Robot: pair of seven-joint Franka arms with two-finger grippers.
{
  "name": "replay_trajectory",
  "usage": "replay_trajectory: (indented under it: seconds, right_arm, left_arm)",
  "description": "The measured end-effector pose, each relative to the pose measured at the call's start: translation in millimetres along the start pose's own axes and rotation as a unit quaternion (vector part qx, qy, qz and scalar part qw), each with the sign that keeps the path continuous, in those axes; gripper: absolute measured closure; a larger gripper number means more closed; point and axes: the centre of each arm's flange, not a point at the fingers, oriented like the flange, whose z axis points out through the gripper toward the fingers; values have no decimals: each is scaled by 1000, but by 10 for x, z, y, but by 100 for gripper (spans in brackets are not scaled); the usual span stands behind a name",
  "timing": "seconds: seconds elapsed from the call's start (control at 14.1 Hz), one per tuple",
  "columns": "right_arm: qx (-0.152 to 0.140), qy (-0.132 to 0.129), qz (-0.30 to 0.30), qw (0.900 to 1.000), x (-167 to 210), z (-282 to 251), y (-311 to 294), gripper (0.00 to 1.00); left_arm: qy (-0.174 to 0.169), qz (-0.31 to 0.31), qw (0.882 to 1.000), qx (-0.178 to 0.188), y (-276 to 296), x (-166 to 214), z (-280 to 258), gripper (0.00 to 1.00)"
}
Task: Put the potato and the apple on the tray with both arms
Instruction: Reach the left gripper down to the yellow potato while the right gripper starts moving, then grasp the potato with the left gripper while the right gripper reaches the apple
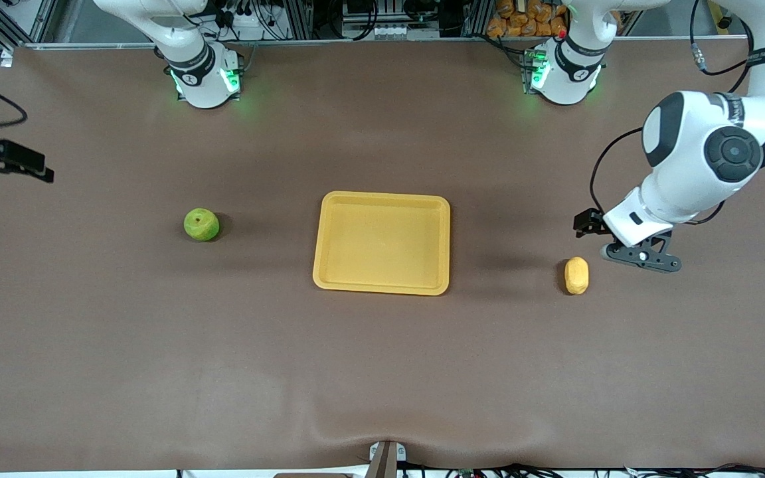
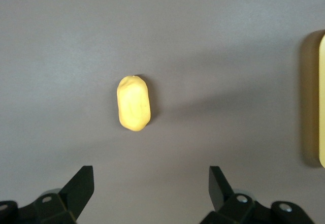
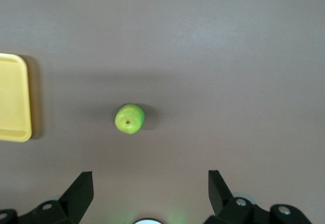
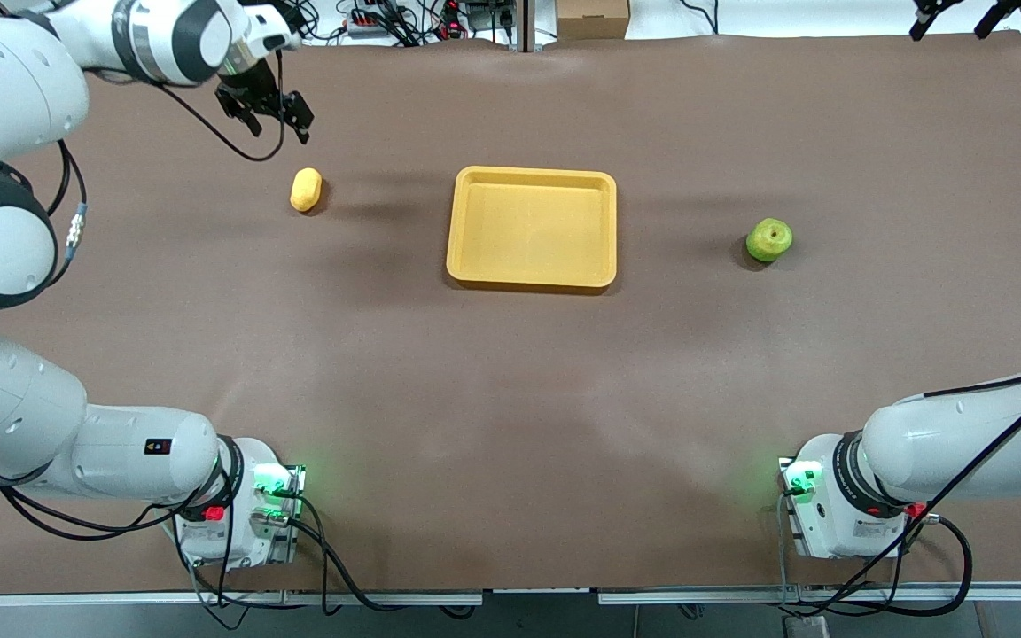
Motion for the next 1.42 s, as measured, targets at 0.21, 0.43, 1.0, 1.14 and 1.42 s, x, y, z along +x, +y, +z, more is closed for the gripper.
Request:
replay_trajectory:
  seconds: [0.21, 0.43, 1.0, 1.14, 1.42]
  right_arm:
    - [-1, 9, 14, 1000, 124, 304, 184, 0]
    - [-20, 24, 20, 999, 194, 499, 310, 0]
    - [-26, -7, 37, 999, 337, 1012, 595, 0]
    - [-23, -24, 45, 998, 393, 1247, 703, 0]
    - [-6, -49, 108, 993, 384, 1577, 662, 0]
  left_arm:
    - [23, -13, 1000, -1, 10, -41, 269, 0]
    - [29, -15, 999, -5, 2, 4, 560, 0]
    - [58, -27, 998, -12, -97, -21, 1308, 0]
    - [57, -18, 998, -4, -153, -36, 1442, 0]
    - [56, -11, 998, 14, -406, -72, 1517, 0]
